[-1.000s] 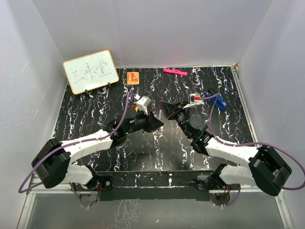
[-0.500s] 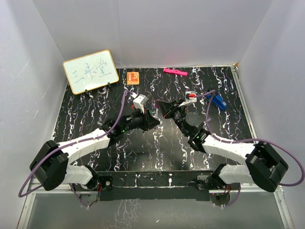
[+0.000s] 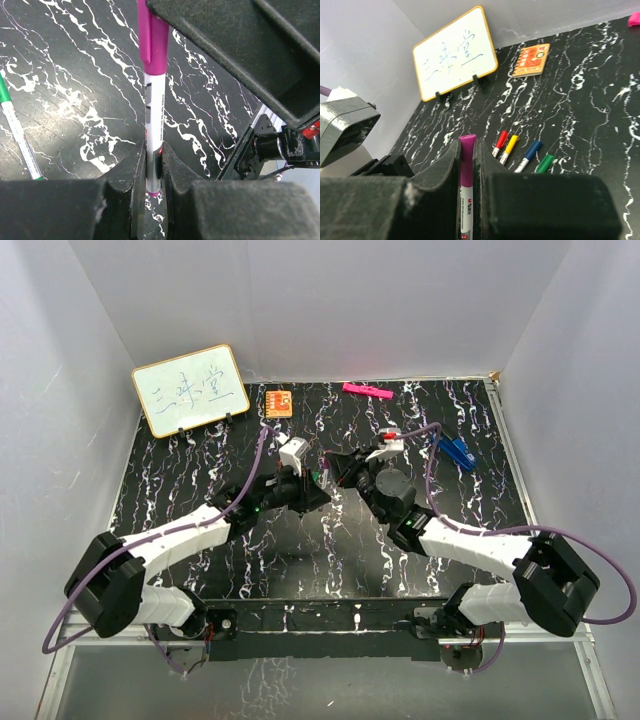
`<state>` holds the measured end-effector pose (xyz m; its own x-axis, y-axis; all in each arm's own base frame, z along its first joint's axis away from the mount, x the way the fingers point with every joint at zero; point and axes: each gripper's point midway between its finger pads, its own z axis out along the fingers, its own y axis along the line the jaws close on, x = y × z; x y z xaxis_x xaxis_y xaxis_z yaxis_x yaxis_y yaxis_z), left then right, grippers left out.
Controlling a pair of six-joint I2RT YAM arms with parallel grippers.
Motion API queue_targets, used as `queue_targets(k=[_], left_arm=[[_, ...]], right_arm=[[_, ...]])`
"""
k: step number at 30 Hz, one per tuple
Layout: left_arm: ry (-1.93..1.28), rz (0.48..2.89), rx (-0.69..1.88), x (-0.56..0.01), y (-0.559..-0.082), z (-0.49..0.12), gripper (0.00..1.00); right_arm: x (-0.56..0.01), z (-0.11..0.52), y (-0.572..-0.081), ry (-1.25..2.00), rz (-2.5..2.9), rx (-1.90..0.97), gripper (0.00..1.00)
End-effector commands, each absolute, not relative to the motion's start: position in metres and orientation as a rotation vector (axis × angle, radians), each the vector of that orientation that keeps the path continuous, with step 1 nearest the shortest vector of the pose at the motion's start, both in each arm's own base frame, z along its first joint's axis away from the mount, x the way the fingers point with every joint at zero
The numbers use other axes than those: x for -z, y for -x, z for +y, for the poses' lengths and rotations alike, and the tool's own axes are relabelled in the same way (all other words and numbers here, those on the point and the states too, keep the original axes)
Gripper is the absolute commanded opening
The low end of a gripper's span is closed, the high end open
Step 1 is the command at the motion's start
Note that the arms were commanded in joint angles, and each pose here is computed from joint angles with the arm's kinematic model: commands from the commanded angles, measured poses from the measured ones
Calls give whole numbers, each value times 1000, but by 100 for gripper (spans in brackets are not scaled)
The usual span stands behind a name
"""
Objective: Insert the pens into the pen caps
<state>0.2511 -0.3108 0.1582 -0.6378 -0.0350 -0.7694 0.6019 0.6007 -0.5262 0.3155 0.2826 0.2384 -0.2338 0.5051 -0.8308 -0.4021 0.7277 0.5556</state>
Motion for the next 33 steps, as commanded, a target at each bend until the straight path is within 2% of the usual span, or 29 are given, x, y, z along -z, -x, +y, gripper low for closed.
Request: queue_targets(k=[1,4,8,11,16,20,33], left_arm=[[-408,1966,987,-190,-285,-309,0],[-389,2087,943,-160,-280,-302,0],[-359,2207,871,-130,-280,-295,0],[-362,2296,776,-112,-288,-291,0],[-399,2379,734,-95,-298,-300,0],[-411,2451,703,-82,-300,-305,0],[-448,2730,566,-40,-298,-307,1]], right_arm=[[-218,282,-313,-16,1717,-668,7],[-247,257,-328,-102,1645,-545,14],[-276,232,-331,-156,1575,-461,37],[-277,216,-331,-182,1586,-390,56],[-269,197,-327,-223,1610,-321,75],[-263,190,-323,-240,1619,-303,79],[-245,193,-325,-230,1657,-297,81]])
